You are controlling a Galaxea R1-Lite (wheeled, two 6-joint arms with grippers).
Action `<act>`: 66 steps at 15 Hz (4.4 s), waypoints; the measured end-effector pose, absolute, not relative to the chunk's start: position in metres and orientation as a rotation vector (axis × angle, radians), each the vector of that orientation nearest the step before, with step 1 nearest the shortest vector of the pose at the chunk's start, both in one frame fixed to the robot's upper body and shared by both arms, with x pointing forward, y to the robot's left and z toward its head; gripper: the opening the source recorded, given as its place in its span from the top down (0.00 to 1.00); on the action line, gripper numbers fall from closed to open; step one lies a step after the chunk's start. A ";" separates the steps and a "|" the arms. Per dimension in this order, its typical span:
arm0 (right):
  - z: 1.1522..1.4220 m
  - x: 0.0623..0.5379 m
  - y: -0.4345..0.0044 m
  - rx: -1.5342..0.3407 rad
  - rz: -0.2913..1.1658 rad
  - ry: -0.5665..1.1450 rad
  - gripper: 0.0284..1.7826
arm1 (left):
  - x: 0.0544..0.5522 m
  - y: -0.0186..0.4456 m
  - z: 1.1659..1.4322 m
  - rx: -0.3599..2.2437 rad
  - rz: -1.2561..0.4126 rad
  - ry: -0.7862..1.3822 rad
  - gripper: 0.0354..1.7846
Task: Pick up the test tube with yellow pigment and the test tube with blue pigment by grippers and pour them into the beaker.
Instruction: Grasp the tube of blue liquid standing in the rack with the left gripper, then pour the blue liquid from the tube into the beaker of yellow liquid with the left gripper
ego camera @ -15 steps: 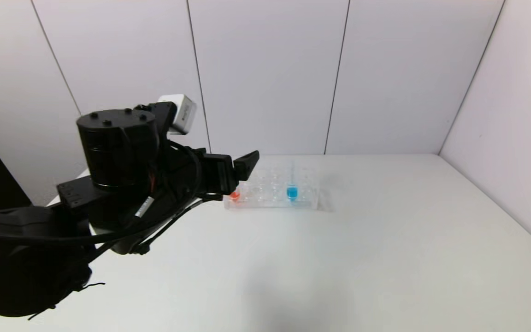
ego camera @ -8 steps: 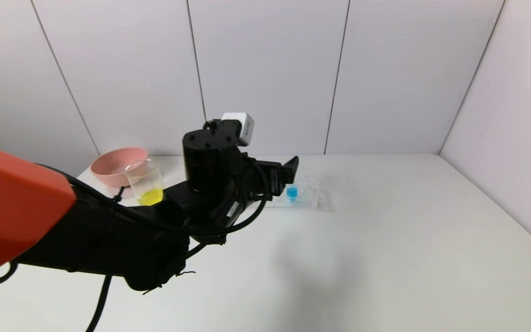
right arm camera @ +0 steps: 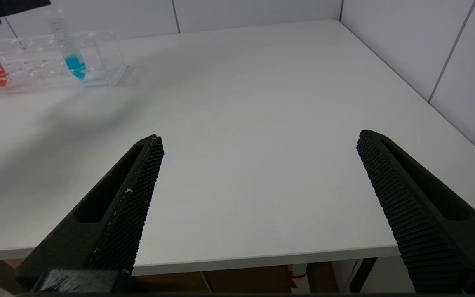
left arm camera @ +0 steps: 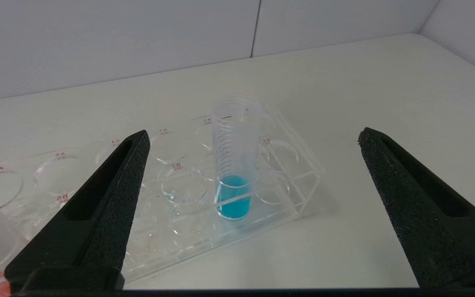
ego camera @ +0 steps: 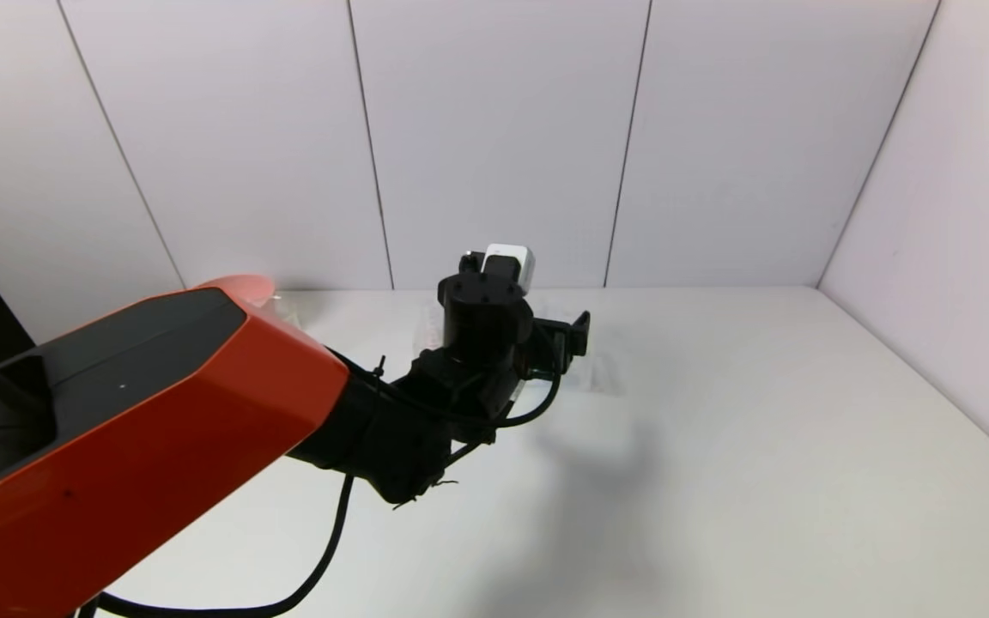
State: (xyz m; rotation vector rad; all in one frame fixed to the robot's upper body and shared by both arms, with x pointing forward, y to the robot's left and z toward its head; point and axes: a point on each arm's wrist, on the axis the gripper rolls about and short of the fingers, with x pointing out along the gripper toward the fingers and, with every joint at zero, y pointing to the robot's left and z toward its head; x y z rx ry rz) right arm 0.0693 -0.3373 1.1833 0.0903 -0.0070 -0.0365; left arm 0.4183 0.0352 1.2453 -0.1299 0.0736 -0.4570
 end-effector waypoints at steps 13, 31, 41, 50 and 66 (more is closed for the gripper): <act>1.183 0.069 -0.337 0.090 -0.037 -0.007 0.04 | 0.476 0.016 1.212 -0.088 -0.371 0.091 0.04; 1.183 0.069 -0.337 0.091 -0.037 -0.007 0.04 | 0.474 0.018 1.231 -0.072 -0.362 0.121 0.76; 1.183 0.069 -0.337 0.090 -0.037 -0.007 0.04 | 0.460 0.023 1.285 -0.076 -0.369 0.106 0.76; 1.183 0.069 -0.337 0.090 -0.037 -0.007 0.04 | 0.427 0.050 1.348 -0.063 -0.332 0.053 0.76; 1.183 0.069 -0.337 0.090 -0.037 -0.007 0.04 | 0.363 0.328 1.394 0.005 -0.061 0.093 0.76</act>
